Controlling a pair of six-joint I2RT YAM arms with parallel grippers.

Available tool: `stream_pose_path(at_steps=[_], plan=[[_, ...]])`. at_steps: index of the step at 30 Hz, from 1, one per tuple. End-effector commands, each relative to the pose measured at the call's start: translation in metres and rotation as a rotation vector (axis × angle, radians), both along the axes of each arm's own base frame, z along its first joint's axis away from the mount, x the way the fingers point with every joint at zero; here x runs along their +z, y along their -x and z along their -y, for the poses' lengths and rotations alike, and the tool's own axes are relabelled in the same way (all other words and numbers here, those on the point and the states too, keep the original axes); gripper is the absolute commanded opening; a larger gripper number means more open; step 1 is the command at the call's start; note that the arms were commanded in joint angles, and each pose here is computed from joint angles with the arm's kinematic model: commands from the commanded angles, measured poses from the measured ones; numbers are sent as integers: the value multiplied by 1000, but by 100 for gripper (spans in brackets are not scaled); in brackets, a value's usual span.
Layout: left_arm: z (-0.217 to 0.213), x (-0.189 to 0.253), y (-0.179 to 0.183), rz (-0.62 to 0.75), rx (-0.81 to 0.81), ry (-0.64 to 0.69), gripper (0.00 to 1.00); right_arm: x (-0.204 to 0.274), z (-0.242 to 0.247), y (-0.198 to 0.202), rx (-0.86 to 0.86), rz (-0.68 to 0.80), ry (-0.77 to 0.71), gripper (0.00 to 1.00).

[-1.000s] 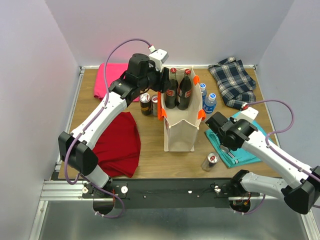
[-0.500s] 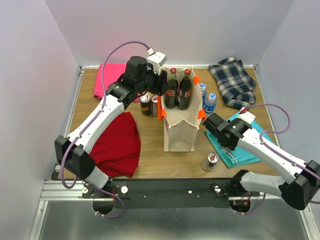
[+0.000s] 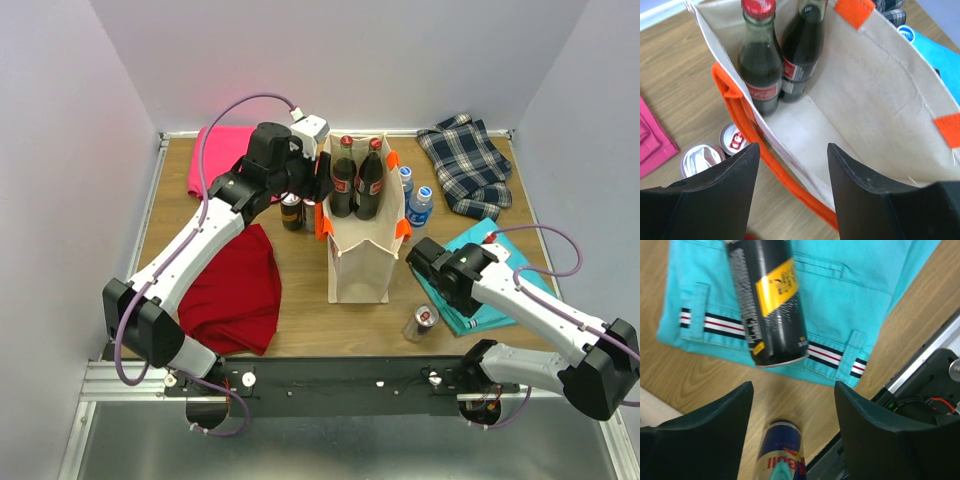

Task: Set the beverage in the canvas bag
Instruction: Pick up the drink from the center of the board.

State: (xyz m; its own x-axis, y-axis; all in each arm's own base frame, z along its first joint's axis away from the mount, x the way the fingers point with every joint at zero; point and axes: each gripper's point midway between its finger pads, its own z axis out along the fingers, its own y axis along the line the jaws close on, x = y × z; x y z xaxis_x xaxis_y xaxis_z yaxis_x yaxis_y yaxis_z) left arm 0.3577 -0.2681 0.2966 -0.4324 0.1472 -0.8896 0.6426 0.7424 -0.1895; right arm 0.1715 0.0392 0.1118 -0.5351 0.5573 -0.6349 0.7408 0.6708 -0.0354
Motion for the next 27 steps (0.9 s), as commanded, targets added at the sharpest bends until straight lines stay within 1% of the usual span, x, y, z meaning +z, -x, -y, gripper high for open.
stream_pose_path(at_steps=[1, 5, 11, 15, 22, 27], plan=[[-11, 3, 9, 13, 22, 5, 66, -11, 13, 20, -90, -14, -10, 75], [-13, 4, 13, 19, 22, 8, 66, -11, 13, 14, -81, 28, -14, 77], [-11, 5, 12, 23, 16, 11, 67, -19, 10, 4, -48, 44, 10, 80], [-12, 4, 12, 25, 13, 7, 67, -22, 10, -1, -36, 59, 20, 85], [-11, 4, 14, 20, 7, 13, 68, -30, 16, -10, -50, 82, 17, 86], [-11, 6, 15, 24, 5, 16, 68, -39, 21, -14, -47, 70, 23, 86]])
